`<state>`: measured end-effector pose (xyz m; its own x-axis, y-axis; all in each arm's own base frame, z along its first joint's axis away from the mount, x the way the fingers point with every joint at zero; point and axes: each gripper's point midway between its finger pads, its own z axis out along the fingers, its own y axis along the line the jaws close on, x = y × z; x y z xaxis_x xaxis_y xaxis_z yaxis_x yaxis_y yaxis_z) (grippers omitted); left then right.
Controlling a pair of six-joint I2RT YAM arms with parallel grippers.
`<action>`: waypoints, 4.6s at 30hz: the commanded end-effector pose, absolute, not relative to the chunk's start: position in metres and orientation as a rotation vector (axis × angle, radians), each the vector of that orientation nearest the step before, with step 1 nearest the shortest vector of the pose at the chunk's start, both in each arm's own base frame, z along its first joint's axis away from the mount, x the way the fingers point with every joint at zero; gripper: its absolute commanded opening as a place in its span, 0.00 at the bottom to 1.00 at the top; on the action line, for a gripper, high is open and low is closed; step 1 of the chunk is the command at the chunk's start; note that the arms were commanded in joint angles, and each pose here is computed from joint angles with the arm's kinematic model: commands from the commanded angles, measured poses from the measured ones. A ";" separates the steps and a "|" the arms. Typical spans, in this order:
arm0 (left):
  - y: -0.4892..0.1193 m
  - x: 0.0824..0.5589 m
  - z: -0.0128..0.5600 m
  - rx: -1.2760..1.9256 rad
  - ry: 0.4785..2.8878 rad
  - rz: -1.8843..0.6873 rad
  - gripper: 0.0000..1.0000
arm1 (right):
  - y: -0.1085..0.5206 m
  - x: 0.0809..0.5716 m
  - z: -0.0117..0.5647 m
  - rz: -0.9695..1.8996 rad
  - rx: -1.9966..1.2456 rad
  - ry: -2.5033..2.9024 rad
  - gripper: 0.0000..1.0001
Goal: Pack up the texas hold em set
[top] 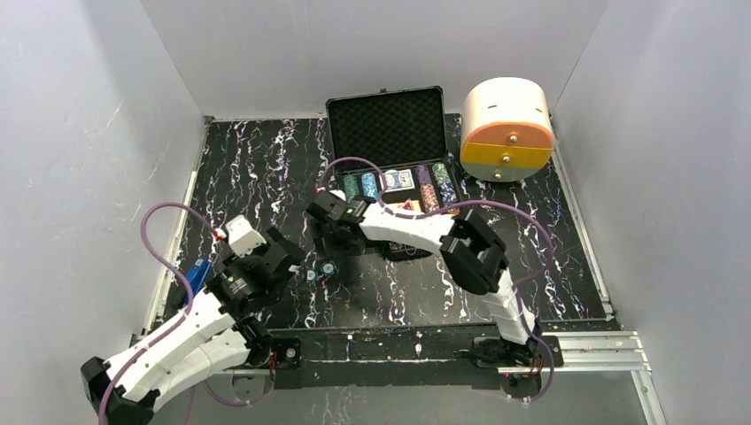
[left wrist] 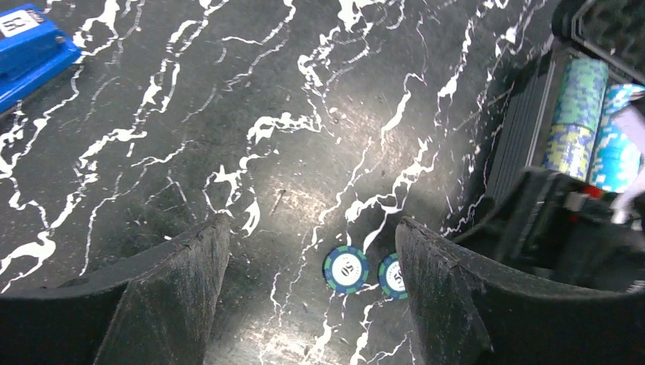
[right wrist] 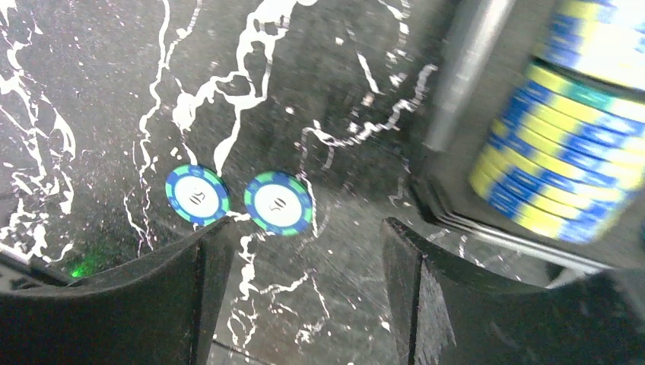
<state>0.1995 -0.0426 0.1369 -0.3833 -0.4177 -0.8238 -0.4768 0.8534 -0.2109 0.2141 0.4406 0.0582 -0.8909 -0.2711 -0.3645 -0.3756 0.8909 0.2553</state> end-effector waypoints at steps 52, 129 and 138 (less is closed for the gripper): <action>-0.011 0.178 0.121 -0.803 1.940 0.063 0.77 | 0.443 0.194 0.001 0.056 -0.834 2.716 0.68; -0.211 0.193 0.104 -0.334 2.046 -1.040 0.84 | 0.399 0.199 0.082 0.607 -0.268 2.876 0.47; -0.207 0.201 0.084 -0.558 2.020 -1.079 0.72 | 0.401 0.203 0.084 0.702 -0.197 2.875 0.47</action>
